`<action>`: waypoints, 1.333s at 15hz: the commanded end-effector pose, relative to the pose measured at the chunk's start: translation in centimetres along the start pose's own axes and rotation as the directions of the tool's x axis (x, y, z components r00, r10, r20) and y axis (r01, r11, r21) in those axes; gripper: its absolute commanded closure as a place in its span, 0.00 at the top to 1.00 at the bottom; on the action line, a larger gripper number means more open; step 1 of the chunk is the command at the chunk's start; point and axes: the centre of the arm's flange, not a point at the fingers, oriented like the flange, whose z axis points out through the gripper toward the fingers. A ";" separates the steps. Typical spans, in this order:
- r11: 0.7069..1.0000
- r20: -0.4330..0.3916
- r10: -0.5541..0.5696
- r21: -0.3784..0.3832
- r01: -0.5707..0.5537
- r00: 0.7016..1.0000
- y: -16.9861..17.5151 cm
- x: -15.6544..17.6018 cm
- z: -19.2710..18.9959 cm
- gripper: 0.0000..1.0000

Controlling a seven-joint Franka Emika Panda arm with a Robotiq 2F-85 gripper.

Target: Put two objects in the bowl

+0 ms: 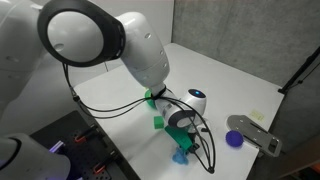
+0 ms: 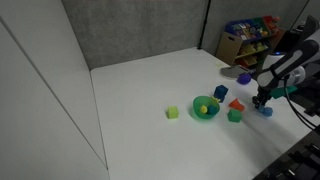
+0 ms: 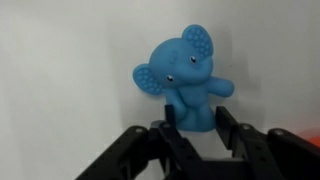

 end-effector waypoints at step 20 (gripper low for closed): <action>0.990 -0.195 -0.134 0.009 0.138 0.972 -22.0 3.0 -22.4 0.07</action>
